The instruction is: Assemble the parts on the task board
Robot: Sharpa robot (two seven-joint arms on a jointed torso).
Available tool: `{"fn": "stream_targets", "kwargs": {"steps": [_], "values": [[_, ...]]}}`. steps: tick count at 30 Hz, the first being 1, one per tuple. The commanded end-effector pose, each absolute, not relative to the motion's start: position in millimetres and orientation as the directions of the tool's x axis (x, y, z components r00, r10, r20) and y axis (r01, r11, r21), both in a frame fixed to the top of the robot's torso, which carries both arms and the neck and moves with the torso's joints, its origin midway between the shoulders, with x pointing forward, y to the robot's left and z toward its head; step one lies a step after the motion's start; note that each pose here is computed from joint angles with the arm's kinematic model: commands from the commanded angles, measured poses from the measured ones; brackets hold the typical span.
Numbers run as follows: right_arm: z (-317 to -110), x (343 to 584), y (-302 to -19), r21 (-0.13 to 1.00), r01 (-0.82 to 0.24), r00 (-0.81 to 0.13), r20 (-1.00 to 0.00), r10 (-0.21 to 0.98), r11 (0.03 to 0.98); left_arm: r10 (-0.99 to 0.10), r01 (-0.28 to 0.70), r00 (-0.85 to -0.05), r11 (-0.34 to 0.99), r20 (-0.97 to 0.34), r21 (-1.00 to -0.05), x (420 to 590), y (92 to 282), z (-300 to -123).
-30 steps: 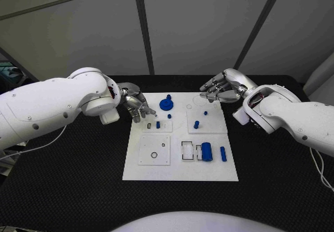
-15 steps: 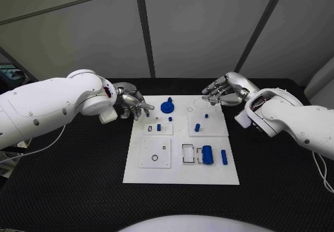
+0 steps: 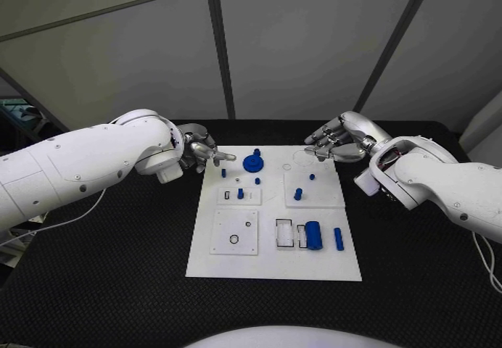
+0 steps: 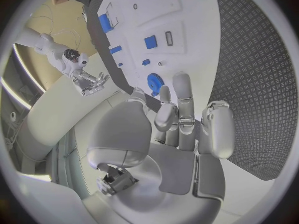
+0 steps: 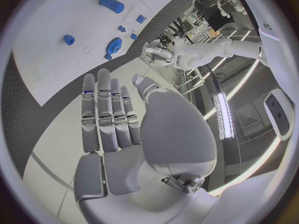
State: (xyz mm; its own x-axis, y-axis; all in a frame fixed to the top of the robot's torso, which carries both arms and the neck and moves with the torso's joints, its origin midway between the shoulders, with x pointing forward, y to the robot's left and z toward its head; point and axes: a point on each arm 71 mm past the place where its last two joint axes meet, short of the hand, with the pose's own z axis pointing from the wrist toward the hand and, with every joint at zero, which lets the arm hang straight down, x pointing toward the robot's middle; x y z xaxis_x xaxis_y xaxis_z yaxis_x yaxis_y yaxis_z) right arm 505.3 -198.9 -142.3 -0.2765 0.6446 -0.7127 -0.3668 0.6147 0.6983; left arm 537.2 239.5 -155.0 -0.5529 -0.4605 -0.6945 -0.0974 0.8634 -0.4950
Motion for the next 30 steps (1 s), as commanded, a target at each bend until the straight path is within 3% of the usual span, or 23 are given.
{"fn": "stream_targets", "kwargs": {"steps": [1, 12, 30], "values": [[-141.1, 505.1, -197.2, 0.698, -0.375, -0.277, -0.713, 0.644, 0.610, -0.374, -0.100, -0.586, 0.914, -0.719, -0.393, 539.5, 240.7, -159.3], [-141.3, 505.4, -195.8, 0.698, -0.376, -0.279, -0.712, 0.644, 0.609, -0.308, -0.111, -0.652, 0.943, -0.693, -0.314, 549.5, 231.1, -173.2], [-141.6, 505.8, -195.3, 0.698, -0.377, -0.279, -0.712, 0.644, 0.609, -0.299, -0.110, -0.643, 0.947, -0.705, -0.302, 555.0, 227.0, -175.3]]}}
